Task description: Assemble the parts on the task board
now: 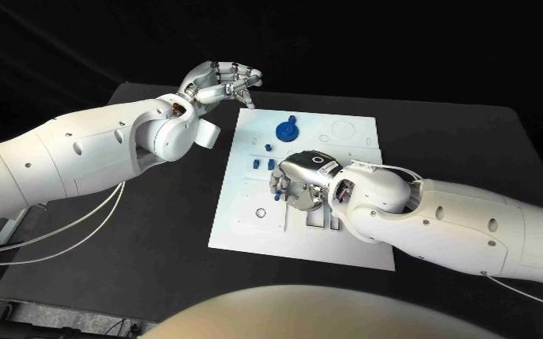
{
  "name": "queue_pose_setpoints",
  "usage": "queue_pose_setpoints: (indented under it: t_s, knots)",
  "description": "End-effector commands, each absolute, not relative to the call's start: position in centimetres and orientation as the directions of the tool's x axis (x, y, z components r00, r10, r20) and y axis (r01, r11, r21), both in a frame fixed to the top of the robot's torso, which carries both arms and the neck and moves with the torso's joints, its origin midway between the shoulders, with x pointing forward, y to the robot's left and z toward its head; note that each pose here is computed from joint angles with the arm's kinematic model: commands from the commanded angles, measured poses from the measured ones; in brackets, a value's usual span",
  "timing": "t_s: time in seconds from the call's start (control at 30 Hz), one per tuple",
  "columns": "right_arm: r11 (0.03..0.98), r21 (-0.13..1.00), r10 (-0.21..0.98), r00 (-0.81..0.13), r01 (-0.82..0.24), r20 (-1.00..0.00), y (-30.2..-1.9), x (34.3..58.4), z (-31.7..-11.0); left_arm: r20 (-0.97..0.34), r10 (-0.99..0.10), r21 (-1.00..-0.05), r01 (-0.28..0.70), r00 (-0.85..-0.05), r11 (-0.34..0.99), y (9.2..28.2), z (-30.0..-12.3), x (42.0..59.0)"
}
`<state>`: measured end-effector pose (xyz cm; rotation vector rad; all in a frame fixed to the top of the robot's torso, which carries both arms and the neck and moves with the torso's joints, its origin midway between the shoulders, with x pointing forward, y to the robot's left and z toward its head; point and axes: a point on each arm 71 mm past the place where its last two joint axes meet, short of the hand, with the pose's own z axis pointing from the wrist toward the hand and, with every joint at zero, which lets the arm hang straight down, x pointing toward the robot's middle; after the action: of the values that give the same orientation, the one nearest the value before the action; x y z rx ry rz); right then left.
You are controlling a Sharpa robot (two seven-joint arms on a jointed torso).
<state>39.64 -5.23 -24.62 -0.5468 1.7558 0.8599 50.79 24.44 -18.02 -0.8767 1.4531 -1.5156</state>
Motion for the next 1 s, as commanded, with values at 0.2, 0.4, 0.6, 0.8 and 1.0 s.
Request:
queue_pose_setpoints:
  t_s: [0.2, 0.4, 0.6, 0.8, 1.0]
  knots:
    - [0.646, 0.265, -0.002, -0.348, -0.716, -0.937, -5.2, 39.47, -25.2, -0.061, -0.905, -0.994, 0.107, -0.42, 0.018, 24.24, -17.92, 50.7]
    - [0.651, 0.269, 0.001, -0.355, -0.71, -0.935, -5.21, 39.58, -25.36, -0.061, -0.905, -0.994, 0.106, -0.42, 0.018, 24.25, -17.92, 50.69]
    - [0.654, 0.273, 0.011, -0.351, -0.706, -0.936, -5.24, 39.62, -25.34, -0.056, -0.903, -0.995, 0.103, -0.426, 0.013, 24.17, -17.92, 50.65]
    - [0.653, 0.278, 0.027, -0.345, -0.704, -0.938, -5.25, 39.62, -25.24, -0.052, -0.9, -0.995, 0.101, -0.433, 0.009, 24.09, -17.91, 50.6]
    - [0.651, 0.288, 0.03, -0.355, -0.703, -0.934, -5.21, 39.44, -25.2, -0.051, -0.899, -0.995, 0.1, -0.435, 0.008, 24.1, -17.91, 50.58]
